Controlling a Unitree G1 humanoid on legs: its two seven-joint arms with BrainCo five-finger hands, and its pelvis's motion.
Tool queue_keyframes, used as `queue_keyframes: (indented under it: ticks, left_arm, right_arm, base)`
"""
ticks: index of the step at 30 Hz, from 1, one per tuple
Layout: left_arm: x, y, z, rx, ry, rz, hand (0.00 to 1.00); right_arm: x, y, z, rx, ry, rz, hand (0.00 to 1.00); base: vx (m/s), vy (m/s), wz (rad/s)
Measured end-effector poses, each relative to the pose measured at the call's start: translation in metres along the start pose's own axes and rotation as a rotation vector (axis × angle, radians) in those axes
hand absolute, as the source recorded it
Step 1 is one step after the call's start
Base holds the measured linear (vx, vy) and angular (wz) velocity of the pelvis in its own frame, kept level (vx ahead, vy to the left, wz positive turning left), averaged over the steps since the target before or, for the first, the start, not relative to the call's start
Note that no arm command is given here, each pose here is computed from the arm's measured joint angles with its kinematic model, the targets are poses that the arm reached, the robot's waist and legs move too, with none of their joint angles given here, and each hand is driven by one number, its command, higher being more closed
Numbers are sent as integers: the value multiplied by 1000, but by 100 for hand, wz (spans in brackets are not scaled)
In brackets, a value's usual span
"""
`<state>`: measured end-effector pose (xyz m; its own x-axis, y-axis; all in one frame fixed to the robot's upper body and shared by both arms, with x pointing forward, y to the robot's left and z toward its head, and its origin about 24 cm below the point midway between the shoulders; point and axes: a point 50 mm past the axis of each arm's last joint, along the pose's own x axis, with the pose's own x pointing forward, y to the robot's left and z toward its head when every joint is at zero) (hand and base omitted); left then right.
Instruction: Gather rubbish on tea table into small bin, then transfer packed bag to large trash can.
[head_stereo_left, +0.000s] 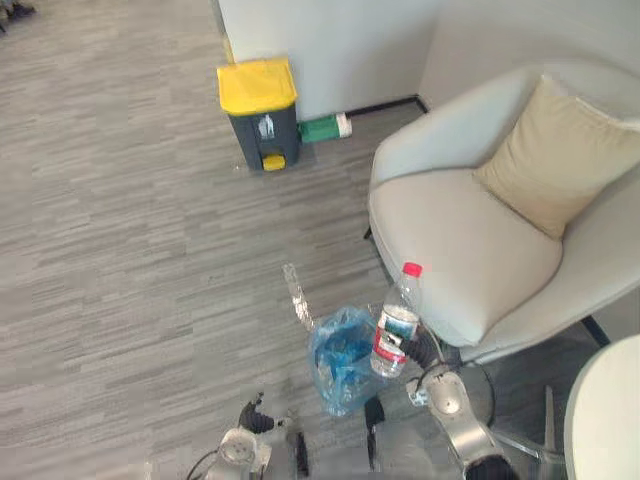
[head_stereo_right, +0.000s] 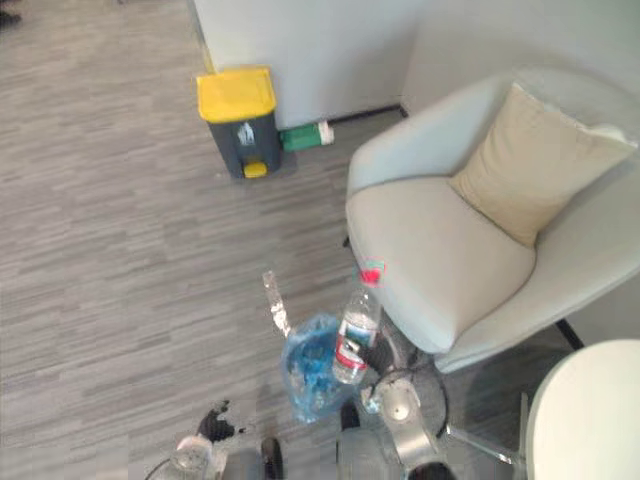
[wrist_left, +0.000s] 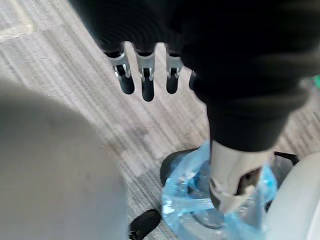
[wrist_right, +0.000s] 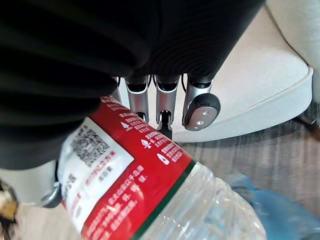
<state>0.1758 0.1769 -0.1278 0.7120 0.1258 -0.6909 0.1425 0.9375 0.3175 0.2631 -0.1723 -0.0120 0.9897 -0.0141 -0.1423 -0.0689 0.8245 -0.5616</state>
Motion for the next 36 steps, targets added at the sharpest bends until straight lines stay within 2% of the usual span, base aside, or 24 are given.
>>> queue_keyframes:
  ticks: [5, 7, 8, 10, 16, 19, 24, 36]
  left_arm:
    - [10, 20, 41, -89, -132, 87, 0]
    - [12, 23, 52, -93, -165, 95, 0]
    - [15, 28, 75, -123, -236, 115, 0]
    - [15, 31, 89, -146, -279, 129, 0]
    - [7, 43, 168, -242, -539, 172, 0]
    - [-1, 49, 198, -291, -640, 191, 0]
    - [-5, 46, 207, -334, -675, 177, 0]
    - [-10, 50, 213, -390, -712, 185, 0]
  right_arm:
    - [31, -41, 31, -100, -120, -95, 100]
    - [35, -47, 36, -113, -138, -107, 100]
    - [40, -58, 50, -133, -183, -136, 100]
    - [43, -64, 61, -141, -223, -155, 100]
    - [54, -101, 147, -179, -516, -294, 100]
    - [57, -121, 174, -200, -590, -370, 100]
    - [65, -128, 189, -200, -601, -405, 100]
    - [86, -113, 164, -184, -440, -370, 100]
  base:
    - [-273, 31, -12]
    - [-135, 16, -7]
    - [-106, 4, 2]
    - [-75, -11, 5]
    - [-3, -15, 16]
    - [29, 2, 32]
    - [19, -3, 31]
    - [8, 0, 15]
